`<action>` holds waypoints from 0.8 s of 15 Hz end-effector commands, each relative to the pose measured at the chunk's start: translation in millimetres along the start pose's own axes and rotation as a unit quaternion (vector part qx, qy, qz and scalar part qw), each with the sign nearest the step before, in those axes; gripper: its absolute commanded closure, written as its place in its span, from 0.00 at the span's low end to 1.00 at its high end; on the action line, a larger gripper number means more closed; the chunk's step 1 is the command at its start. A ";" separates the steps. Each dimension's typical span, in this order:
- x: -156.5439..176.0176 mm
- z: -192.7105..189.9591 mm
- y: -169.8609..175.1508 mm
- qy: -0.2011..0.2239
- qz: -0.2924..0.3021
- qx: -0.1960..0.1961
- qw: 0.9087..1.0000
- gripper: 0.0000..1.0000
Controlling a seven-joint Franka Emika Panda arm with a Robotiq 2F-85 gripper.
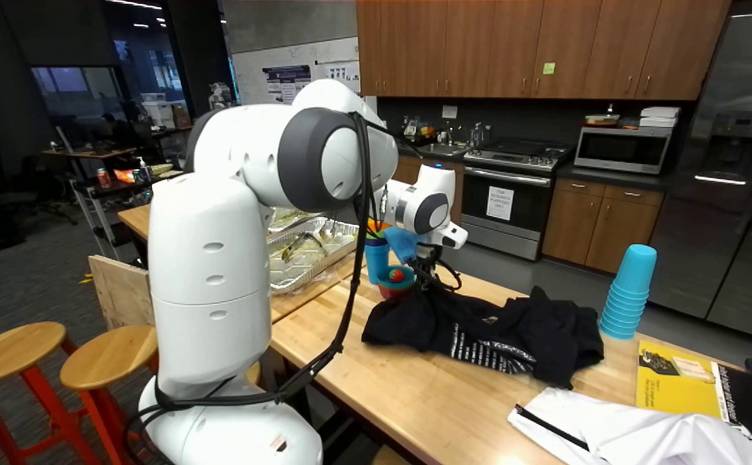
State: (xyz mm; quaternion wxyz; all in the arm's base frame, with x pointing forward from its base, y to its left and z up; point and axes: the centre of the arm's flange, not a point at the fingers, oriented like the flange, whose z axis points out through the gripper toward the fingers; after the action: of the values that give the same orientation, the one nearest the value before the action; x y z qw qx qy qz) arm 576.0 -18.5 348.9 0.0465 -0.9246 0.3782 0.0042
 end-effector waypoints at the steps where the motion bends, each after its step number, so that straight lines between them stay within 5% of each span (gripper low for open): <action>1: 14.5 -1.3 -9.7 -0.032 -0.002 -0.047 0.998 0.58; 9: 12.9 -24.6 12.0 -0.031 -0.047 -0.065 0.996 0.06; 12: 11.4 -38.1 20.4 -0.026 -0.062 -0.063 0.996 0.00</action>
State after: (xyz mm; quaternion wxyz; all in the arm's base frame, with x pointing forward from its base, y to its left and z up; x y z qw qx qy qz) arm 581.2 -37.5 363.0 0.0019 -0.9401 0.3364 0.0549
